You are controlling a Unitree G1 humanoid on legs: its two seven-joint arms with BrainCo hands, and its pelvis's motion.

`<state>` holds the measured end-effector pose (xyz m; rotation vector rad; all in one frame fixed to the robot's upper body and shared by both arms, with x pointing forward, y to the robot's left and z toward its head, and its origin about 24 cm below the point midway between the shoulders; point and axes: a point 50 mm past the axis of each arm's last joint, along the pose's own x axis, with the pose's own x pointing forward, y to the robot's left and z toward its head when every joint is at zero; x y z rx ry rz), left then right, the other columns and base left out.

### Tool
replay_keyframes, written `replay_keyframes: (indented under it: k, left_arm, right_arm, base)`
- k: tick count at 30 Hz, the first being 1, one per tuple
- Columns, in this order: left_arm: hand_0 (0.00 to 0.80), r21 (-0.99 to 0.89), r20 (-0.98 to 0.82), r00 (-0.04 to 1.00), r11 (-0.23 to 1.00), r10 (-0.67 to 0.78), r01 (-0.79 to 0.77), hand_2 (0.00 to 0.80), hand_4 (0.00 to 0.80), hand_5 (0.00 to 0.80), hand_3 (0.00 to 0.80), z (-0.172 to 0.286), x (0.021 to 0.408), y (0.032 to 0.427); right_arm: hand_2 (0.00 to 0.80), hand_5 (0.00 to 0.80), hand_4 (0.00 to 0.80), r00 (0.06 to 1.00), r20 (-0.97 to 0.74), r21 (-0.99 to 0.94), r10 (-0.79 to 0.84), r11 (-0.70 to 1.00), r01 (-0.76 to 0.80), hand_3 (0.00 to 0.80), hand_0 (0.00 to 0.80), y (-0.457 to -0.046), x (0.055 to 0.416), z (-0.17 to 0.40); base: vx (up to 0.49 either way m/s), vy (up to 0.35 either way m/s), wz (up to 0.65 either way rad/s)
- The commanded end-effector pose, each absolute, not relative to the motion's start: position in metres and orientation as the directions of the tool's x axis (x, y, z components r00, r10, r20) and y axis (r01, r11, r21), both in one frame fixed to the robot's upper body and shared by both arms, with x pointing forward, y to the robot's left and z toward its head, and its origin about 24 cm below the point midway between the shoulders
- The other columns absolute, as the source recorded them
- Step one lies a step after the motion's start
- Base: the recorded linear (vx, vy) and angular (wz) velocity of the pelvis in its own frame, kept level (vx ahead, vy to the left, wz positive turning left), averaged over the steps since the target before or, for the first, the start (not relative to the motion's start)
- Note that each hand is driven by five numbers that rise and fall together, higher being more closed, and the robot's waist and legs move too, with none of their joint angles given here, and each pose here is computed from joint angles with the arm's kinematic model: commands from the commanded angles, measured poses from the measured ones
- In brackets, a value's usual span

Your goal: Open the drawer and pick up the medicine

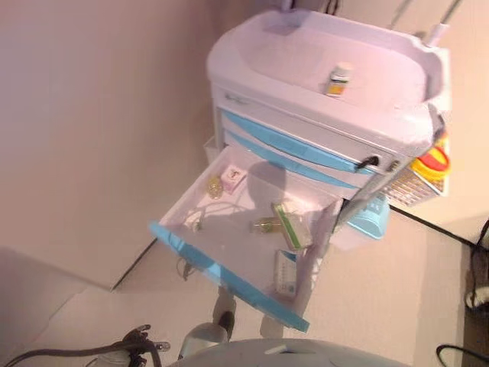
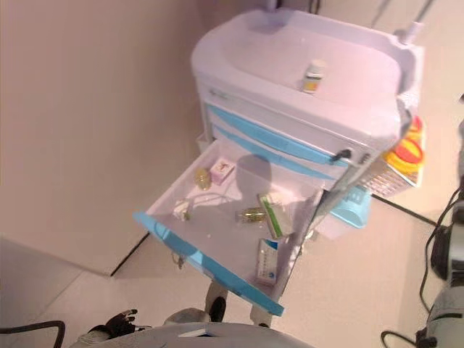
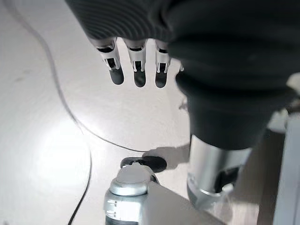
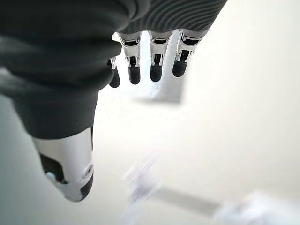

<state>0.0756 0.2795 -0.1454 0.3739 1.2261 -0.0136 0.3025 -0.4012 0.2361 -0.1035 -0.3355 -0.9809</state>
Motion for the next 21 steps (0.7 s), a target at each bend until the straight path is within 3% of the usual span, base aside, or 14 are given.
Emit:
replay_keyframes:
  k: [1, 7, 12, 14, 21]
  left_arm:
    - [0.0, 0.276, -0.925, 0.336, 0.923, 0.178, 0.27, 0.0, 0.0, 0.0, 0.0, -0.144, 0.083, 0.282]
    - [0.0, 0.245, -0.923, 0.364, 0.916, 0.121, 0.317, 0.0, 0.0, 0.0, 0.0, -0.149, 0.089, 0.265]
    - [0.0, 0.211, -0.909, 0.416, 0.895, 0.031, 0.393, 0.0, 0.0, 0.0, 0.0, -0.148, 0.102, 0.247]
    - [0.0, 0.193, -0.885, 0.466, 0.887, -0.028, 0.419, 0.0, 0.0, 0.0, 0.0, -0.144, 0.116, 0.237]
    - [0.0, 0.28, -0.697, 0.7, 0.838, -0.159, 0.469, 0.0, 0.0, 0.0, 0.0, -0.106, 0.194, 0.209]
  right_arm:
    - [0.0, 0.0, 0.0, 0.561, 0.397, 0.066, -0.726, 0.633, 0.771, 0.0, 0.0, -0.381, 0.299, 0.217]
    - [0.0, 0.0, 0.0, 0.698, 0.21, -0.069, -0.685, 0.702, 0.709, 0.0, 0.0, -0.348, 0.274, 0.098]
    - [0.0, 0.0, 0.0, 0.841, 0.142, -0.314, -0.523, 0.782, 0.539, 0.0, 0.0, -0.309, 0.252, 0.04]
    - [0.0, 0.0, 0.0, 0.879, 0.033, -0.402, -0.476, 0.798, 0.448, 0.0, 0.0, -0.3, 0.24, 0.012]
    - [0.0, 0.0, 0.0, 0.849, -0.215, -0.387, -0.483, 0.84, 0.38, 0.0, 0.0, -0.288, 0.214, -0.047]
  base:
    - [-0.085, -0.067, -0.49]
    - [-0.058, -0.04, -0.47]
    - [-0.037, 0.001, -0.37]
    - [-0.068, 0.014, -0.4]
    - [-0.262, 0.01, -0.28]
